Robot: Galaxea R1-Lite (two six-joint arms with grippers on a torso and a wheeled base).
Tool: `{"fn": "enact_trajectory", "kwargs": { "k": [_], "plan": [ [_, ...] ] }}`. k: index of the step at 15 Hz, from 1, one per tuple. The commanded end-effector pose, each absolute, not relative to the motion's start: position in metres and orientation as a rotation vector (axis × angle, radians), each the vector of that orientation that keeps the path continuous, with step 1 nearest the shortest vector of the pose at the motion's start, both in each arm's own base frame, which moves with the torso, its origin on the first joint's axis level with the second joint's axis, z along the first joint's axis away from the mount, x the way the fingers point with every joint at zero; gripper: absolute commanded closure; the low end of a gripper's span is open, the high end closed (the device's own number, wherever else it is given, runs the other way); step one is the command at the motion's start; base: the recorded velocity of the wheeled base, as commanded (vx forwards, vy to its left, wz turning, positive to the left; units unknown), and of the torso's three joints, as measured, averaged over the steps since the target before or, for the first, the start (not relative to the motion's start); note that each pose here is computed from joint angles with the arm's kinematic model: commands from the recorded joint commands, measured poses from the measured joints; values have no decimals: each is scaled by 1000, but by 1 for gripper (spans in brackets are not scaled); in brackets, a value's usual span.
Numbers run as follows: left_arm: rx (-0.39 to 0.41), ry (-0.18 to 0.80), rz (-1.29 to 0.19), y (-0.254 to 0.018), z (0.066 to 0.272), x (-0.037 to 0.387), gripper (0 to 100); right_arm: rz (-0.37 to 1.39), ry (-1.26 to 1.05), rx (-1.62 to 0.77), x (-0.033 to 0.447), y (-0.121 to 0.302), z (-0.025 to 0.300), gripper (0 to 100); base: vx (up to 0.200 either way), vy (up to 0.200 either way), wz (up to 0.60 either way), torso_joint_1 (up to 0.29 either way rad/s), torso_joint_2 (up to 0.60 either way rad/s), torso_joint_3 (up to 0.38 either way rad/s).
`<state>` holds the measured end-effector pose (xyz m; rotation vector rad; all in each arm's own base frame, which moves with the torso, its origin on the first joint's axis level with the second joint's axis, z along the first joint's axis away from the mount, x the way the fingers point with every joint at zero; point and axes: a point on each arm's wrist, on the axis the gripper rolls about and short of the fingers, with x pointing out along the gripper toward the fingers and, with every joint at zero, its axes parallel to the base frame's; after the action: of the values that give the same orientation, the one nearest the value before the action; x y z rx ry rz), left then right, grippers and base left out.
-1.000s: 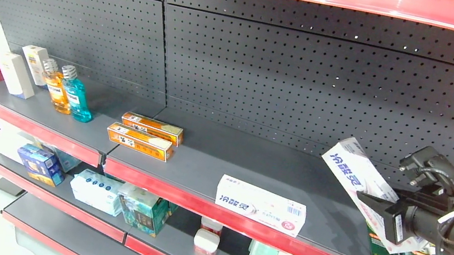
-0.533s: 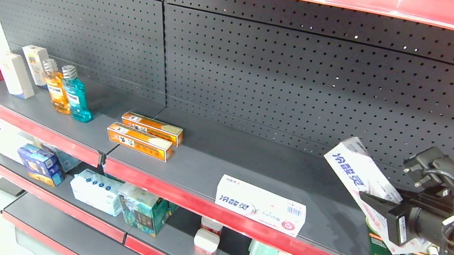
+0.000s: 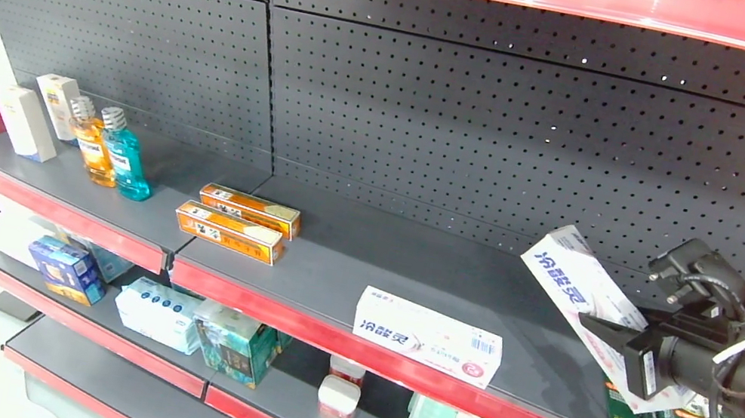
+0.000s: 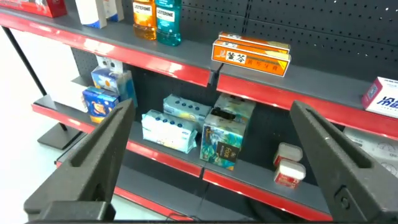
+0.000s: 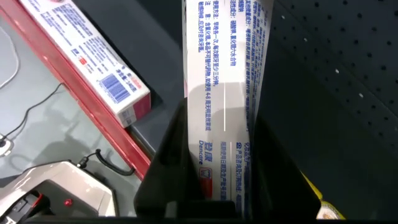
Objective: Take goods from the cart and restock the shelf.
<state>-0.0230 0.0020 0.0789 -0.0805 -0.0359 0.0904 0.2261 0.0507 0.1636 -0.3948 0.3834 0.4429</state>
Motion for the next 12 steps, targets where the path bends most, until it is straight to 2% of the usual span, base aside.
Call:
{"fn": "enact_trajectory", "kwargs": {
  "k": [1, 5, 8, 12],
  "plan": [
    [-81, -36, 92, 2, 79, -23, 0, 474, 392, -395, 239, 54, 161, 100, 0, 0, 0, 0, 0, 0],
    [-81, -37, 92, 2, 79, -23, 0, 594, 360, -393, 272, 62, 158, 100, 0, 0, 0, 0, 0, 0],
    [-81, -36, 92, 2, 79, -23, 0, 670, 344, -450, 297, 53, 143, 100, 0, 0, 0, 0, 0, 0],
    [-81, -36, 92, 2, 79, -23, 0, 757, 351, -453, 307, 40, 125, 100, 0, 0, 0, 0, 0, 0]
  ]
}}
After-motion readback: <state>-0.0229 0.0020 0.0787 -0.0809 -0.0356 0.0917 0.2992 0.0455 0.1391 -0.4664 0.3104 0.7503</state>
